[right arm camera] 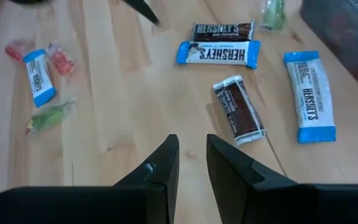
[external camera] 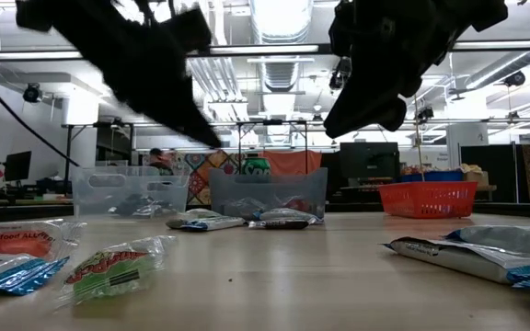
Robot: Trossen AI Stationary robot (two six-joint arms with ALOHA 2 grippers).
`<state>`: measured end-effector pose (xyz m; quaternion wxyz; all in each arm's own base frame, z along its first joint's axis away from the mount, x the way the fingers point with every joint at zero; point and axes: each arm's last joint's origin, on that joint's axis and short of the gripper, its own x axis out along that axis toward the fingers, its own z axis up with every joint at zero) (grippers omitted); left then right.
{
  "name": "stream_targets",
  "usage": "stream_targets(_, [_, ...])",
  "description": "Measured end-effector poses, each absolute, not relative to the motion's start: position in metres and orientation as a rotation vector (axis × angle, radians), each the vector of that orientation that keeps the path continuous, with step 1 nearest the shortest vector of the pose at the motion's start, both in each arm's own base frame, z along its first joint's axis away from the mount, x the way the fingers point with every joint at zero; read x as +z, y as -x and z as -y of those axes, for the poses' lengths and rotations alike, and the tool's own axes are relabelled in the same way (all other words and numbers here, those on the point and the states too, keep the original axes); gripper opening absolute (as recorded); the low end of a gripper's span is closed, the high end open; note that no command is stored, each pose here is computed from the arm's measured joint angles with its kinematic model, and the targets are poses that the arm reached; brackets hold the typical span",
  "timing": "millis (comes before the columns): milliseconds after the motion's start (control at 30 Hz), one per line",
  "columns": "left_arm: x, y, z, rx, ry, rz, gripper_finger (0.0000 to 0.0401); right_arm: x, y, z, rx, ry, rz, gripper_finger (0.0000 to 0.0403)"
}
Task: Organize candy in baskets
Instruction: Put the white chocolate bar into the red bin
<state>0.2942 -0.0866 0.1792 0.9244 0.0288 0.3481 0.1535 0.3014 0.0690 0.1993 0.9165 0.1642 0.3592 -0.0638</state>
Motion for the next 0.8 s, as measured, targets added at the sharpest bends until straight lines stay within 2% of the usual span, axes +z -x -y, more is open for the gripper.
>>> stream_targets(233, [0.133, -0.303, 0.087, 0.456, -0.085, -0.792, 0.0209, 0.199, -0.299, -0.079, -0.103, -0.325, -0.745, 0.0070])
stream_targets(467, [0.116, -0.304, 0.087, 0.488, -0.109, -0.826, 0.0246, 0.199, -0.299, -0.080, -0.105, -0.324, -0.744, 0.0072])
stream_targets(633, [0.109, -0.305, 0.087, 0.505, -0.102, -0.835, 0.0238, 0.200, -0.300, -0.080, -0.103, -0.327, -0.731, 0.0068])
stream_targets(800, [0.104, -0.305, 0.088, 0.511, -0.105, -0.842, 0.0200, 0.200, -0.300, -0.080, -0.102, -0.328, -0.729, 0.0071])
